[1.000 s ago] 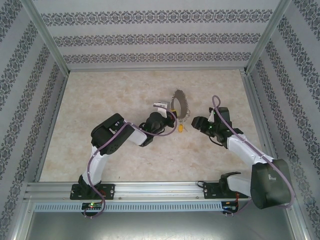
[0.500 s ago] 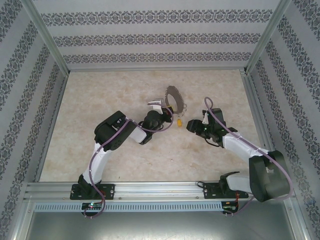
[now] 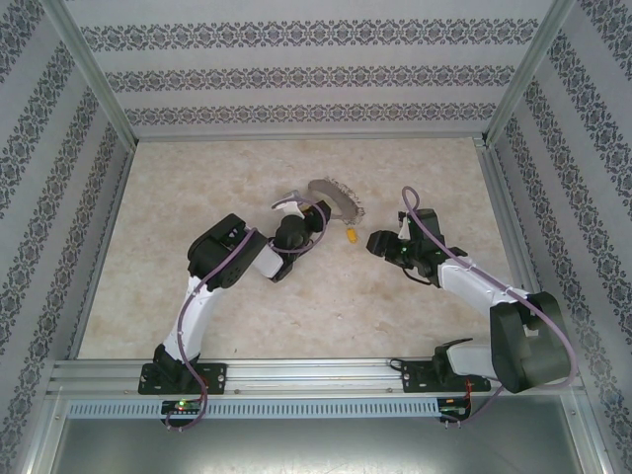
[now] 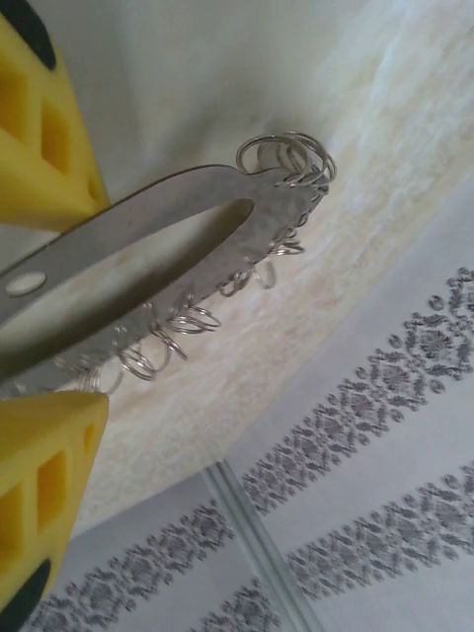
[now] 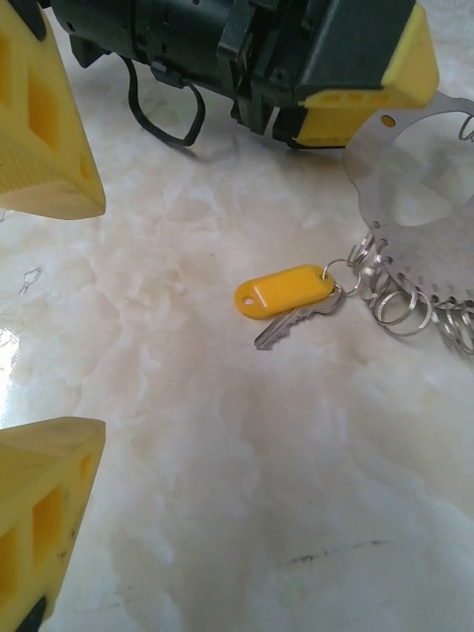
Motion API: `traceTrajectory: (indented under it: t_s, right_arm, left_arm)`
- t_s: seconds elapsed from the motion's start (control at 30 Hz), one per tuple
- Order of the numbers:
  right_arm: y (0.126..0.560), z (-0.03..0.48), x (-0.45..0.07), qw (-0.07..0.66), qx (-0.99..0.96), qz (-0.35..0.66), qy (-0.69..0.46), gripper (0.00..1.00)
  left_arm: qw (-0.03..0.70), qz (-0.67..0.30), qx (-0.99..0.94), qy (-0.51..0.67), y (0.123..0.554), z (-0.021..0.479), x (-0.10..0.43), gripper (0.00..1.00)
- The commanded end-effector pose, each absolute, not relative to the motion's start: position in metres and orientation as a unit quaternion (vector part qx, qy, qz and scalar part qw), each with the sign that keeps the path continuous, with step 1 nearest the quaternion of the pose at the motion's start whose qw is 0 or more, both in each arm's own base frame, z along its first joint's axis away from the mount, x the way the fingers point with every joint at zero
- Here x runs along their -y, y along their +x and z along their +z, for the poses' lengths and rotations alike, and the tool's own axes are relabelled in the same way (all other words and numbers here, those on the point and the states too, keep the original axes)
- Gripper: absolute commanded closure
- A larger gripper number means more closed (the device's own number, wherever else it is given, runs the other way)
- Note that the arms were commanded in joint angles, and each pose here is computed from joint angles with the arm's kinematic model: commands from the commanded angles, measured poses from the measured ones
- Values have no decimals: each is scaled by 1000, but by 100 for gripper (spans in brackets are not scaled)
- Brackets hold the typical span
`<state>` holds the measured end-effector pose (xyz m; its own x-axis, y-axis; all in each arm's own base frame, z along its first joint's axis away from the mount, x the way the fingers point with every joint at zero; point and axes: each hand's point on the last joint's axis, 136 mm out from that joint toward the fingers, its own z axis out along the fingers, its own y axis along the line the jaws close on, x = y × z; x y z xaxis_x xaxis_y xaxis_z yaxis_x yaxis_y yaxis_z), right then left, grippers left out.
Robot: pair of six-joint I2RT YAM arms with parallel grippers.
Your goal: Put the keys on the keyring
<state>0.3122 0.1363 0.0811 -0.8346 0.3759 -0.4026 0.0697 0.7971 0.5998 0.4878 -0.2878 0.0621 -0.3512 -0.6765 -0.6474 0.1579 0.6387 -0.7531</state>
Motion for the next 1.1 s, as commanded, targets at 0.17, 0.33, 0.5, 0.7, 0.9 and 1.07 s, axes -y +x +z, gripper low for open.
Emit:
traceTrajectory:
  t_s: [0.17,0.33,0.5,0.7,0.9,1.07]
  right_arm:
    - [320,105,-139,292,-901,302,111,44]
    - [319,120,-138,307,-896,302,108,40]
    - [319,131,-134,321,-892,301,106,36]
    - [326,146,-114,355,-881,286,123,19]
    - [345,170,-71,421,-869,219,142,3]
    - [361,190,-15,484,-847,130,179,2]
  left_arm:
    - [511,-384,-721,-267,495,49,246,23]
    - [483,-382,-720,-321,490,46,232,0]
    - [465,-355,-734,-347,478,64,220,0]
    - [480,-320,-760,-301,466,118,213,0]
    - [527,-226,-791,-214,447,184,191,0]
    - [600,-131,-778,-137,419,244,156,0]
